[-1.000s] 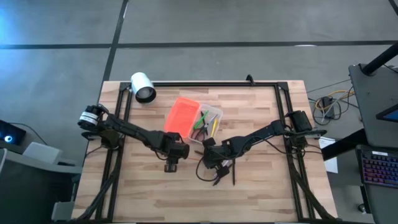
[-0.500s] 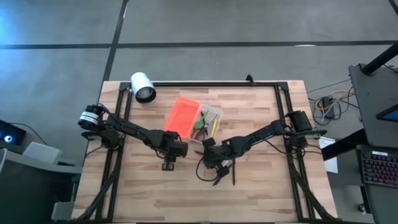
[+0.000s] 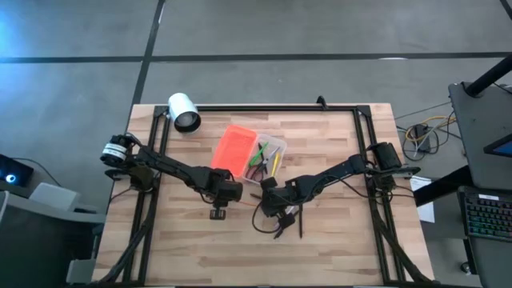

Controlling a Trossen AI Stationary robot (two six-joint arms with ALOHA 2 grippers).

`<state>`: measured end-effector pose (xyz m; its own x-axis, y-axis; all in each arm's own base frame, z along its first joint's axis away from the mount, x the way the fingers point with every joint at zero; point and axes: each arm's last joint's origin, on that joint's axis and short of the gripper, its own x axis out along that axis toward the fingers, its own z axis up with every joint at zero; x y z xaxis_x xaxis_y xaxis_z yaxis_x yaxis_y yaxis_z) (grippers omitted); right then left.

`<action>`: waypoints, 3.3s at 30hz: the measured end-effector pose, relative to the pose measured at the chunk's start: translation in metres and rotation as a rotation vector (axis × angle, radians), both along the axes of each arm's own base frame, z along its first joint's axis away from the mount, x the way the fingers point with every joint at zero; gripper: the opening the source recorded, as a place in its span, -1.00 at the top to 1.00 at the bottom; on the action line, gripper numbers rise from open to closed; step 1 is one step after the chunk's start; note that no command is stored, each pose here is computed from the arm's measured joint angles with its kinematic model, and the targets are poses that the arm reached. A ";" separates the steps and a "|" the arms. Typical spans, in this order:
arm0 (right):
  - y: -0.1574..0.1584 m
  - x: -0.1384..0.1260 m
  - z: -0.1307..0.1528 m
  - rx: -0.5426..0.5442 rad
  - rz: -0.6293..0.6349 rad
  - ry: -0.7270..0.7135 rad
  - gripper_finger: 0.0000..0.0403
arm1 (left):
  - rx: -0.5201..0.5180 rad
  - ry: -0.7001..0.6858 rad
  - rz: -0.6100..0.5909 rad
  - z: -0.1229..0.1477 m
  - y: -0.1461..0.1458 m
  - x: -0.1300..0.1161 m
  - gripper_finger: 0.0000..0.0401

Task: Pick & place school supplies into a supply box
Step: Put the yellow pencil into the orange supply box, then put the black pen into the orange supply box

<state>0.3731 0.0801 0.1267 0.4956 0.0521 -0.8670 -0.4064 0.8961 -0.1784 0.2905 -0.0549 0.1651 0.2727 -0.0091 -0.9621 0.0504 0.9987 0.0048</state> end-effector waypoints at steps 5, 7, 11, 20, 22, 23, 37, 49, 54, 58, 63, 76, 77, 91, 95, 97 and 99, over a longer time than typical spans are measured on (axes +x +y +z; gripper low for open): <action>0.000 0.002 0.003 0.001 -0.002 -0.032 0.96 | -0.028 0.007 0.016 0.000 -0.001 0.000 0.96; -0.001 0.002 0.008 -0.034 -0.032 -0.054 0.96 | -0.029 0.008 0.025 0.001 -0.001 0.000 0.96; -0.005 0.000 0.023 -0.116 -0.091 -0.106 0.96 | -0.033 0.028 0.082 0.007 -0.001 0.000 0.97; -0.017 -0.022 0.109 -0.200 -0.337 -0.384 0.96 | -0.122 -0.083 0.208 0.054 -0.013 -0.004 0.97; -0.022 -0.031 0.131 -0.251 -0.463 -0.472 0.96 | -0.162 -0.123 0.314 0.064 -0.012 -0.007 0.98; -0.025 -0.037 0.141 -0.276 -0.535 -0.514 0.96 | -0.178 -0.152 0.382 0.069 -0.011 -0.008 0.98; -0.045 -0.104 0.206 -0.171 -0.952 -0.736 0.96 | -0.354 -0.335 1.028 0.034 0.060 0.045 0.98; -0.045 -0.106 0.176 -0.171 -0.968 -0.574 0.96 | -0.330 -0.329 1.003 0.025 0.081 0.076 0.82; -0.043 -0.108 0.163 -0.134 -0.925 -0.503 0.96 | -0.267 -0.327 1.005 0.031 0.083 0.080 0.58; -0.043 -0.112 0.159 -0.106 -0.868 -0.421 0.96 | -0.205 -0.246 0.982 0.038 0.077 0.071 0.48; -0.042 -0.117 0.134 0.037 -0.582 -0.145 0.96 | -0.229 -0.342 0.830 0.076 0.035 0.052 0.47; -0.040 -0.112 0.045 0.017 -0.361 0.194 0.64 | -0.247 -0.389 0.871 0.097 -0.057 0.008 0.46; -0.040 -0.109 0.041 0.007 -0.350 0.210 0.57 | -0.258 -0.389 0.882 0.098 -0.061 0.007 0.46; -0.037 -0.078 0.004 -0.102 -0.217 0.290 0.16 | -0.271 -0.383 0.976 0.094 -0.096 -0.018 0.46; -0.041 -0.077 -0.001 -0.073 -0.251 0.310 0.37 | -0.256 -0.377 0.990 0.093 -0.097 -0.021 0.46; -0.046 -0.076 -0.003 -0.049 -0.259 0.323 0.51 | -0.253 -0.375 0.990 0.093 -0.097 -0.021 0.46; -0.049 -0.076 -0.006 -0.027 -0.271 0.341 0.65 | -0.245 -0.373 0.990 0.093 -0.097 -0.022 0.46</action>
<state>0.2972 0.0306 0.1205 0.1732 -0.0656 -0.9827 -0.1969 0.9753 -0.0999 0.2686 -0.1517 0.2581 0.5397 0.1951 -0.8189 -0.7413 0.5712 -0.3524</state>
